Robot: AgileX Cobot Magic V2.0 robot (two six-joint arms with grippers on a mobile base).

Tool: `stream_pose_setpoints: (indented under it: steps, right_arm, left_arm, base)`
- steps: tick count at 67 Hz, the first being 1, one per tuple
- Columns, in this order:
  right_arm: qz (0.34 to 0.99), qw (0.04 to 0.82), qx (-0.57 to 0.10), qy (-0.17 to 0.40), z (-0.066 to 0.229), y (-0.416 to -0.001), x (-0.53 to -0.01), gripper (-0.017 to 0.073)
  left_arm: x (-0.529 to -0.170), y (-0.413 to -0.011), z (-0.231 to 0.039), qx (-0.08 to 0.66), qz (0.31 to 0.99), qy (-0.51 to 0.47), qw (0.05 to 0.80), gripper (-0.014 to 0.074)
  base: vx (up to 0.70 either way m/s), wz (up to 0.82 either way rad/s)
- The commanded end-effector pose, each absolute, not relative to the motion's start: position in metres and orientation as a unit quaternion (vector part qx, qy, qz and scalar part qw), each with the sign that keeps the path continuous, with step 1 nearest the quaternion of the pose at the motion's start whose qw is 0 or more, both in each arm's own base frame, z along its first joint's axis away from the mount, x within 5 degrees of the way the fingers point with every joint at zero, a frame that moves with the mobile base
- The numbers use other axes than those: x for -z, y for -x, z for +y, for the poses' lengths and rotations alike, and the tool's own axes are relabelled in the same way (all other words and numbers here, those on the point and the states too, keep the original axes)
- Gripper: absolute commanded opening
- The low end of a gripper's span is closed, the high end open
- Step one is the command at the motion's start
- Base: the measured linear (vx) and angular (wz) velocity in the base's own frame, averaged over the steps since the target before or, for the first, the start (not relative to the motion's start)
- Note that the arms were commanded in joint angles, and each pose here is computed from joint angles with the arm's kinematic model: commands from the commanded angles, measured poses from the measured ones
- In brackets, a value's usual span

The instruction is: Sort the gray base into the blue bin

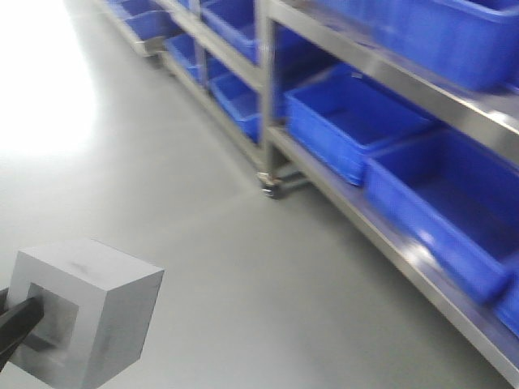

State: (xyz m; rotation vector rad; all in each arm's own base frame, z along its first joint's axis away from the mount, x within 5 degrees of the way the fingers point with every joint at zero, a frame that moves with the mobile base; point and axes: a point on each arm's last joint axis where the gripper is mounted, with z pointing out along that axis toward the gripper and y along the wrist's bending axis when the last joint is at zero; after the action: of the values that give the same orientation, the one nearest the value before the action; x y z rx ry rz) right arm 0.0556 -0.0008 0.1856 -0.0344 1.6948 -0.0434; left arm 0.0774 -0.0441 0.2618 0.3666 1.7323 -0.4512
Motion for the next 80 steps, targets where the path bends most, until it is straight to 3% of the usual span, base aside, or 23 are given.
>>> stream_pose_setpoints:
  steps: [1, 41, 80]
  right_arm:
    - [0.724, 0.689, 0.026, 0.019, -0.0009, -0.0559, -0.1907, -0.0005]
    - [0.724, 0.689, 0.026, 0.019, -0.0009, -0.0559, -0.1907, -0.0005]
    - [0.724, 0.689, 0.026, 0.019, -0.0009, -0.0559, -0.1907, -0.0005]
  left_arm:
    - [-0.2807, -0.0763, -0.0473, 0.226, 0.708, -0.16, 0.65, -0.0007]
    - [-0.2807, -0.0763, -0.0473, 0.226, 0.708, -0.16, 0.65, -0.0007]
    - [-0.2807, -0.0763, -0.0473, 0.226, 0.708, -0.16, 0.65, -0.0007]
  base:
    - [0.26, 0.73]
    - [0.29, 0.68]
    - [0.41, 0.1]
